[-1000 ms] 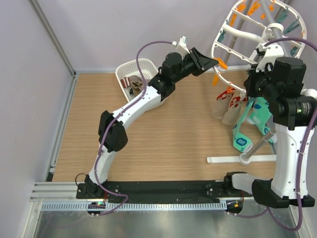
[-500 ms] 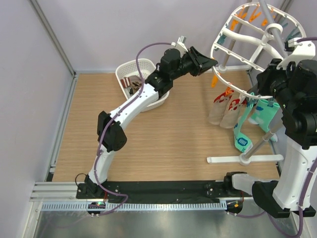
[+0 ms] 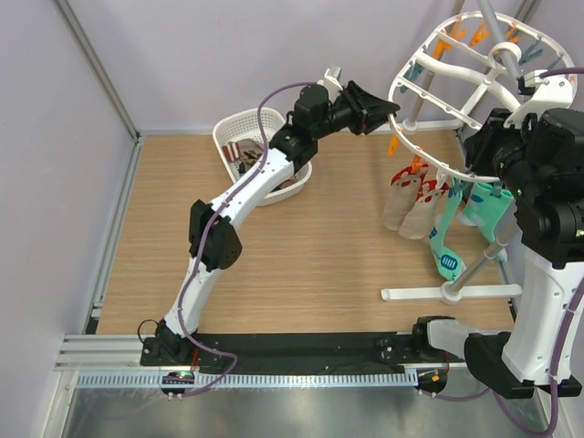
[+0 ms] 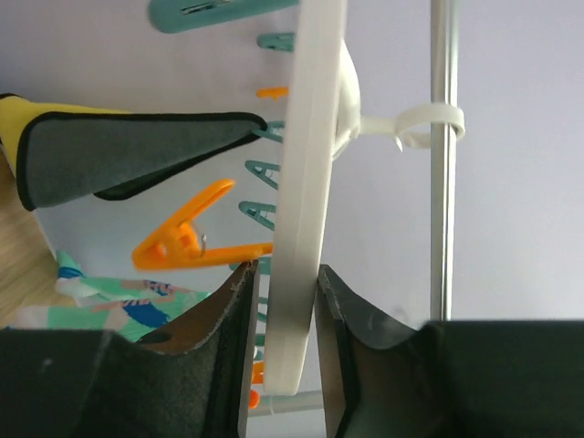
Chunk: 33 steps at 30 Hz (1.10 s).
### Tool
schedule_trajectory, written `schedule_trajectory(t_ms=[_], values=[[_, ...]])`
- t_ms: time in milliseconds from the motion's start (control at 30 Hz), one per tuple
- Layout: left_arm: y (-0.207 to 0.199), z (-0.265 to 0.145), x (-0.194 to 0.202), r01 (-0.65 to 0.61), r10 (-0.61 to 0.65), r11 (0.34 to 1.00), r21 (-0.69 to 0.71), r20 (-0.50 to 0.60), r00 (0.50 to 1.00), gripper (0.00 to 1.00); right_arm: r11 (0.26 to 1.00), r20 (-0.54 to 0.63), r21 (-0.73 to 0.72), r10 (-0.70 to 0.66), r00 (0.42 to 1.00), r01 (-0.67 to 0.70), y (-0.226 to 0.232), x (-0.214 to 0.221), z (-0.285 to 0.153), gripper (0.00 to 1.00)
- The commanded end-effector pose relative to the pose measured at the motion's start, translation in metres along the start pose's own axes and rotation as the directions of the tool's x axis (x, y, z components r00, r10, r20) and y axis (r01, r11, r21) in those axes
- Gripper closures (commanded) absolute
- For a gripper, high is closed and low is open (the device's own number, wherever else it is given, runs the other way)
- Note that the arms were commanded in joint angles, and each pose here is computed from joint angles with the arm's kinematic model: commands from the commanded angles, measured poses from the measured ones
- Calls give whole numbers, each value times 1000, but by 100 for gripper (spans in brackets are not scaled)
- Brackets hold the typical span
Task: Remove the socks clipped to the hanger
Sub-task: Adjust the hanger on the clothesline.
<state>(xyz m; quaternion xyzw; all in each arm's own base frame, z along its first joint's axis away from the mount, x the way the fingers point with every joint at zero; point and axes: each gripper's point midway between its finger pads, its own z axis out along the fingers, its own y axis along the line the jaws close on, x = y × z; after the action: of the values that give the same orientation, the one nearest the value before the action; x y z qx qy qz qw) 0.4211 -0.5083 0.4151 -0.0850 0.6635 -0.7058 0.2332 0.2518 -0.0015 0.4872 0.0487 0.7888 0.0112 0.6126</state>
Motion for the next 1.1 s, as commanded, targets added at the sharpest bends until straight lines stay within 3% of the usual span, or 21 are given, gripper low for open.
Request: schedule_trajectory(t_ms=[0,267,467,567,600,667,700,733,867,1067], values=[[-20,0,-25,48,-53,992,118,40,998,65,999,14,-35,8,1000,-7,6,-2,4,72],[-27,-13,-54,-51,34,990,132,126,991,31,997,-30,-77,5,1000,-8,14,11,14,60],[-39,-36,-70,-155,136,980,128,143,980,26,997,-87,-72,8,996,-15,14,25,28,48],[-37,-49,-69,-273,265,961,46,133,955,26,997,-107,-59,40,993,-47,14,31,33,38],[-15,-52,-68,-286,289,957,-41,109,951,26,997,-105,-53,53,993,-59,13,32,32,36],[-12,-68,-72,-378,393,917,-130,122,911,25,997,-120,-10,74,990,-76,7,42,36,33],[16,-73,-69,-371,396,906,-201,98,913,26,996,-115,7,94,989,-94,5,44,32,33],[3,-84,-72,-397,430,891,-220,127,894,25,994,-146,31,106,983,-103,2,58,37,33],[26,-110,-70,-466,522,805,-367,64,850,25,987,-121,113,132,984,-118,-12,74,45,33],[25,-132,-54,-518,576,753,-406,27,817,26,989,-87,66,138,987,-133,-4,74,65,33]])
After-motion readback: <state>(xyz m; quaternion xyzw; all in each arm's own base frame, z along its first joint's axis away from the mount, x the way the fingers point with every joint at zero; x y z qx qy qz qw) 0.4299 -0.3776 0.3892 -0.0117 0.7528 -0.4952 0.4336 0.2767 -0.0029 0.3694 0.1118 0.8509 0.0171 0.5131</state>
